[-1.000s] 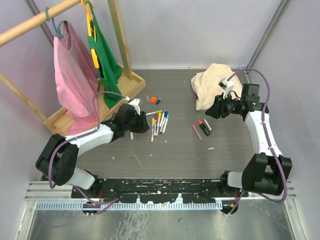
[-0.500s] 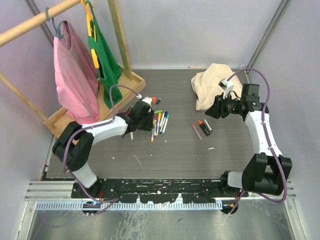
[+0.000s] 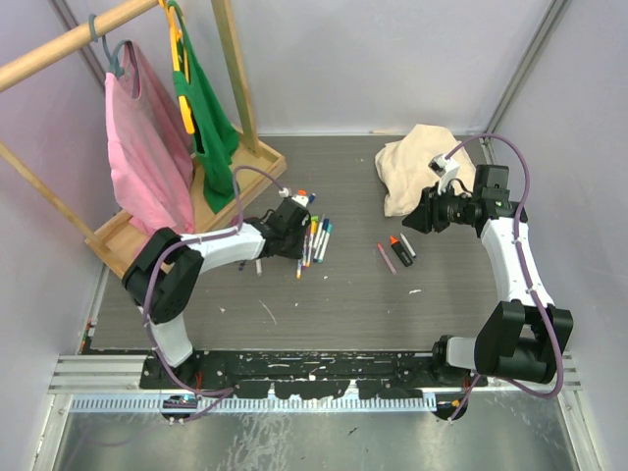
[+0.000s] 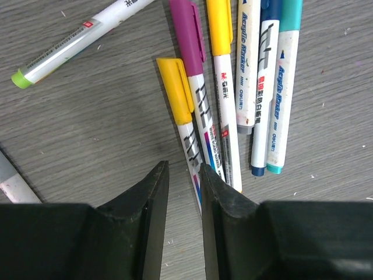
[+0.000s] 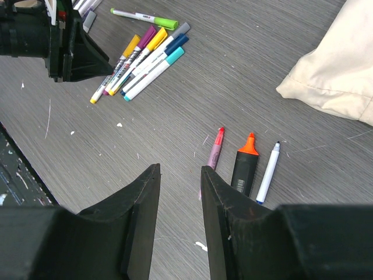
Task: Open the pen caps
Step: Pick up the pen from the center of the board.
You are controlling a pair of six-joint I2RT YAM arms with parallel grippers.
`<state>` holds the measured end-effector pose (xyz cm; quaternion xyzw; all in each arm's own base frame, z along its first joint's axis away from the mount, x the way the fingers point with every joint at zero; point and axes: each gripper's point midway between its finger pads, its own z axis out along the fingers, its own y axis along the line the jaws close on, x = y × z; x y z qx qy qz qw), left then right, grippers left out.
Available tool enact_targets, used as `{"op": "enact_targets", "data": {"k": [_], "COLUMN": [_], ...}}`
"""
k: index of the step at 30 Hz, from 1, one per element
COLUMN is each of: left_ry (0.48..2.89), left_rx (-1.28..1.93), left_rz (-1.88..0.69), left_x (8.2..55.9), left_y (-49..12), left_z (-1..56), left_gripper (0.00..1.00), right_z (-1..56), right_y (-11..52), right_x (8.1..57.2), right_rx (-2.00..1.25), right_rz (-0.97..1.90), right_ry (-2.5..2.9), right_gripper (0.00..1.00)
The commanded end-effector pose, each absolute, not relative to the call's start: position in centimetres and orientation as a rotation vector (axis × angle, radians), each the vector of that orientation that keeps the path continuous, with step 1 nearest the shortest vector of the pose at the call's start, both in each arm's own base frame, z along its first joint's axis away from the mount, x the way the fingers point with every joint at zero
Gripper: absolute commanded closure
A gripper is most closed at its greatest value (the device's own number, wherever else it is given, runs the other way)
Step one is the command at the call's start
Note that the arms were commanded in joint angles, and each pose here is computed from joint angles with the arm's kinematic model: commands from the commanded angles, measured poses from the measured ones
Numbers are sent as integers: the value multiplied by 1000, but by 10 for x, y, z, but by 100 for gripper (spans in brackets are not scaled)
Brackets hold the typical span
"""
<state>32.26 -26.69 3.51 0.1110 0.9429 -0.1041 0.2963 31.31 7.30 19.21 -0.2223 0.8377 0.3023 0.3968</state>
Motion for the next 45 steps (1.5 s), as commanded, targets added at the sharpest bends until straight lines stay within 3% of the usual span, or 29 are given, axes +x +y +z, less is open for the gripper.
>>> {"op": "enact_targets", "data": {"k": [1,25,37,45], "left_ry": [2478,2571,2563,2405], "left_rx": [284,348,354,309], "left_rz": [-298,-122,-164,-288], "left_x": [333,316,313,314], "left_y": [-276,-248,-250,-252], "left_z": [46,19,27,84], "left_gripper": [71,74,100,100], "right_z": [207,208,210,215], "right_y": [74,75,77,81], "right_x": [314,314,312,308], "right_rx": [-594,-596,-602,-614], "right_rz": [751,756,769,792], "right_ry": [2062,2059,2049,2027], "right_gripper": [60,60,60,60]}}
